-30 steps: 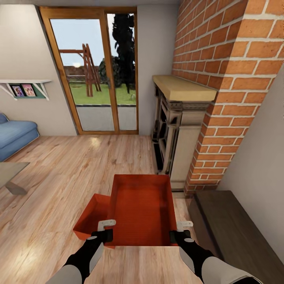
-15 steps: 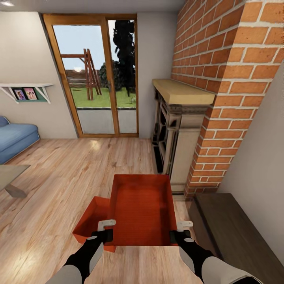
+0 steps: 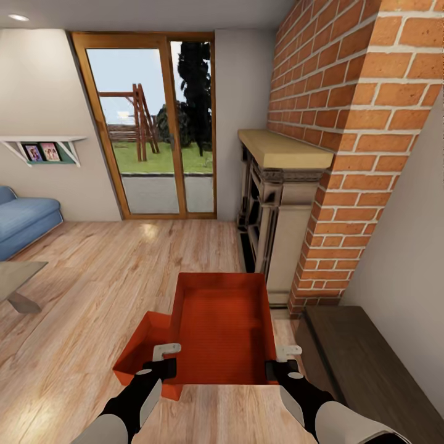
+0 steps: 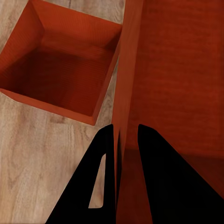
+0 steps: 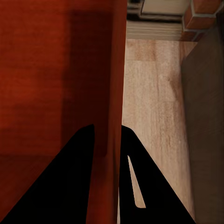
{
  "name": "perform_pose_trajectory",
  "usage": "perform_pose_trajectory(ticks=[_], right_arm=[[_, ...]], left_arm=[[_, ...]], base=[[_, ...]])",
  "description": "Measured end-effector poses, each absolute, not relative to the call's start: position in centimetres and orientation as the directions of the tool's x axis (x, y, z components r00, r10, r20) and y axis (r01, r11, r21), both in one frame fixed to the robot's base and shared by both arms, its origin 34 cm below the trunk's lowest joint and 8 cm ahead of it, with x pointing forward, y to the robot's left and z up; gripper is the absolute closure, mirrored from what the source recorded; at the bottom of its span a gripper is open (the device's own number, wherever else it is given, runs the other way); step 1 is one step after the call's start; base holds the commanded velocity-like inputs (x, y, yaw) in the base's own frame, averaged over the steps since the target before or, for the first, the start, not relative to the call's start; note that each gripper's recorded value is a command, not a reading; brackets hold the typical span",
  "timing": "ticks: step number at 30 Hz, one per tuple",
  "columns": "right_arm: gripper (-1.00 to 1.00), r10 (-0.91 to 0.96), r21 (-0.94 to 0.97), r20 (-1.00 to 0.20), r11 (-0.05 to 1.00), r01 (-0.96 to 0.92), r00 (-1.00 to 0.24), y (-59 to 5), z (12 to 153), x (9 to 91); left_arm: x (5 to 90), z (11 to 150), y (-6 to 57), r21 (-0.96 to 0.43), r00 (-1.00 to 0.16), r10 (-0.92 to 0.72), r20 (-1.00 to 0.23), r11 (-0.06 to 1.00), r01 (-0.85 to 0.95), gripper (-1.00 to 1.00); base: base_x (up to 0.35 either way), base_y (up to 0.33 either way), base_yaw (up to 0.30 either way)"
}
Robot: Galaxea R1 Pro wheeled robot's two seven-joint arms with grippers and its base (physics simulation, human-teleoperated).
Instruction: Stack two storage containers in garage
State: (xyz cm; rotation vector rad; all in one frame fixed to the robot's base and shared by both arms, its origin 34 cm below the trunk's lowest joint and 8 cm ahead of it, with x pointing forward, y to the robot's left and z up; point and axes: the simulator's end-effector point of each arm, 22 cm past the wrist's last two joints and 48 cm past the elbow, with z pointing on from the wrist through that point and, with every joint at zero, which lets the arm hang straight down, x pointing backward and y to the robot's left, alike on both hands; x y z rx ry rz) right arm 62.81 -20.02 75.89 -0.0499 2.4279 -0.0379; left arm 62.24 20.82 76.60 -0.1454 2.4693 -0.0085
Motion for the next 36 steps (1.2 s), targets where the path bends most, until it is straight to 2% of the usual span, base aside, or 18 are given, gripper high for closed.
perform_pose_trajectory(ticks=[36], right_arm=[[1.0,-0.046,-0.042,-0.695,0.999,-0.023,-0.717,-20.0,78.9,64.1]], left_arm=[[63.5,79.6,20.8,-0.048,-0.742,-0.107,-0.662,0.994,-0.1,1.0]], base=[[0.0,0.0,0.0]])
